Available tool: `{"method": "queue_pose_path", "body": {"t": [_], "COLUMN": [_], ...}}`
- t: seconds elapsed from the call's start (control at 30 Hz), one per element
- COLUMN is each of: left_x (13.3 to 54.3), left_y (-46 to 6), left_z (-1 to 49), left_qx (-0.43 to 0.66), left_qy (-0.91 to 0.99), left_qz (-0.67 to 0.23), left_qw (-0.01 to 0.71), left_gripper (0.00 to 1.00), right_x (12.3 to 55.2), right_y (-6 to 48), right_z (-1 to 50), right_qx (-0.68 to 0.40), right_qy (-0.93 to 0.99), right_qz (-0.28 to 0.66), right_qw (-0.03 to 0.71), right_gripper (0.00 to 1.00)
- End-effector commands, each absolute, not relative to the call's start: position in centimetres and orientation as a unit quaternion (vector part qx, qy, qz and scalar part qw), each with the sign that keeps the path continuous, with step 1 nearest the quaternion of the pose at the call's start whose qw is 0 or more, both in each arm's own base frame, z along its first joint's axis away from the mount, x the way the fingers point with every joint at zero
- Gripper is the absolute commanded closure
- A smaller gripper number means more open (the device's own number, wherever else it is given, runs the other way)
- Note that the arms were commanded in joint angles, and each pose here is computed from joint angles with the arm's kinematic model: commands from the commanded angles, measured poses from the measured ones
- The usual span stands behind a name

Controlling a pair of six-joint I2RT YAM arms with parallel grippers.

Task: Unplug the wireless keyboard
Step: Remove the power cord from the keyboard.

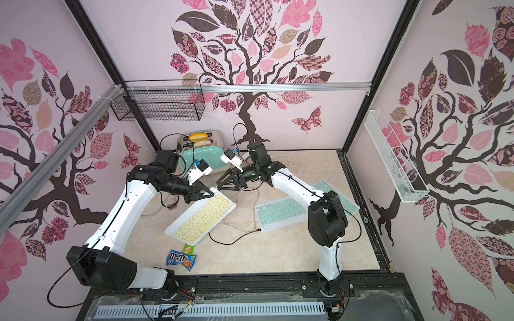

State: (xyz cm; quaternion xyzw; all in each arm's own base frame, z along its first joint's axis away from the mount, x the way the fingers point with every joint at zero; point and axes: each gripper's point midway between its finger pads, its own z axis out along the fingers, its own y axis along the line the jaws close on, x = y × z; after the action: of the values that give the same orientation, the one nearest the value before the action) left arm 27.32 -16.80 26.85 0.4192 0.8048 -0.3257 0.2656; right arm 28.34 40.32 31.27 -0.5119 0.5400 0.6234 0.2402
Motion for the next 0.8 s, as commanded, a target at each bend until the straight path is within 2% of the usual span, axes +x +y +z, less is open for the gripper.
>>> {"method": "queue_pose_path", "body": {"t": [0.0,0.23,0.33,0.47,0.57,0.77], "left_x": [26.9,26.7,26.6,26.5,26.5,26.4], "left_y": [-17.5,-17.6,-17.6,-17.6,-17.7,-17.7], "left_z": [28.0,28.3,28.4,28.3,28.3,28.3], "left_qx": [0.428,0.431,0.432,0.431,0.432,0.432], "left_qy": [0.790,0.786,0.785,0.786,0.786,0.786], "left_qz": [-0.344,-0.346,-0.347,-0.347,-0.347,-0.348], "left_qw": [0.274,0.277,0.278,0.275,0.274,0.272], "left_gripper": [1.00,1.00,1.00,1.00,1.00,1.00], "right_x": [27.8,27.8,27.5,27.3,27.2,26.8], "right_y": [40.6,40.6,40.5,40.4,40.3,40.4], "right_z": [32.0,30.9,30.5,30.2,29.9,29.8], "right_qx": [-0.516,-0.511,-0.509,-0.509,-0.506,-0.508], "right_qy": [0.525,0.539,0.542,0.541,0.543,0.539], "right_qz": [0.636,0.631,0.633,0.636,0.638,0.641], "right_qw": [0.234,0.223,0.215,0.211,0.205,0.201], "right_gripper": [0.62,0.67,0.75,0.75,0.81,0.82]}}
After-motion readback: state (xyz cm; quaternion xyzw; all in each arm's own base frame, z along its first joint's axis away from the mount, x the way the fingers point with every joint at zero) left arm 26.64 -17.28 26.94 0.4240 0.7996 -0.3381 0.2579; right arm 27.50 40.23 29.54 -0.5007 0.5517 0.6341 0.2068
